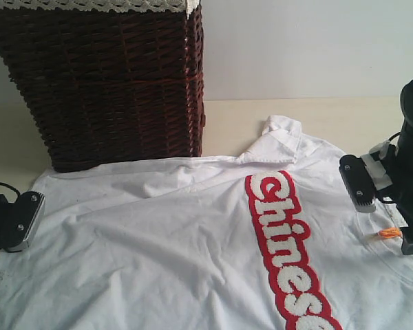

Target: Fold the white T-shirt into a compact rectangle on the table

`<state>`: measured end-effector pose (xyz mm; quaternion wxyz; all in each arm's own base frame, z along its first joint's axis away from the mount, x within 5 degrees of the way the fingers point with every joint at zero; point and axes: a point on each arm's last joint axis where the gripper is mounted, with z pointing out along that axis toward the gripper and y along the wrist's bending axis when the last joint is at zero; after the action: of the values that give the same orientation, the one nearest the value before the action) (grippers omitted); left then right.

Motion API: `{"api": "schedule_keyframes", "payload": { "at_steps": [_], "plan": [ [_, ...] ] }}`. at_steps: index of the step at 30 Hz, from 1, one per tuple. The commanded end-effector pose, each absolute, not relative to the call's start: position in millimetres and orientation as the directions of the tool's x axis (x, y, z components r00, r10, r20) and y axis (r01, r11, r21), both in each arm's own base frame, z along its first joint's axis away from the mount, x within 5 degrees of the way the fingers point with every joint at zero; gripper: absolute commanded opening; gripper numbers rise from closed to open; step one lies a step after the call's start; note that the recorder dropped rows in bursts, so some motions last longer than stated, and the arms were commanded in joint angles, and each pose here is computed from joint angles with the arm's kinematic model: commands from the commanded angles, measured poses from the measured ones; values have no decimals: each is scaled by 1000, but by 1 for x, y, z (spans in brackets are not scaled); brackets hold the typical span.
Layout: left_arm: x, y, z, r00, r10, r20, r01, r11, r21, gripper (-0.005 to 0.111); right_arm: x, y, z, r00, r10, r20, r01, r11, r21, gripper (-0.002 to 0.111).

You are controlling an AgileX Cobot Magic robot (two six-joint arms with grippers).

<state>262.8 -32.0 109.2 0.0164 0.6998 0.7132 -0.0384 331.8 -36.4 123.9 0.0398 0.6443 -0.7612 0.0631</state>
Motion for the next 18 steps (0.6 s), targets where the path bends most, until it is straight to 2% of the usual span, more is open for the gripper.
{"api": "schedule_keyframes", "payload": {
  "at_steps": [1,12,18],
  "plan": [
    [260,-32,96,-44,996,-78,997,39,-68,105,332,-49,125,-207,-970,128,-978,202,-49,101],
    [260,-32,96,-44,996,-78,997,39,-68,105,329,-48,121,-128,-986,103,-992,128,-10,101],
    [260,-32,96,-44,996,-78,997,39,-68,105,328,-49,103,-130,-985,115,-989,136,50,101]
  ]
}}
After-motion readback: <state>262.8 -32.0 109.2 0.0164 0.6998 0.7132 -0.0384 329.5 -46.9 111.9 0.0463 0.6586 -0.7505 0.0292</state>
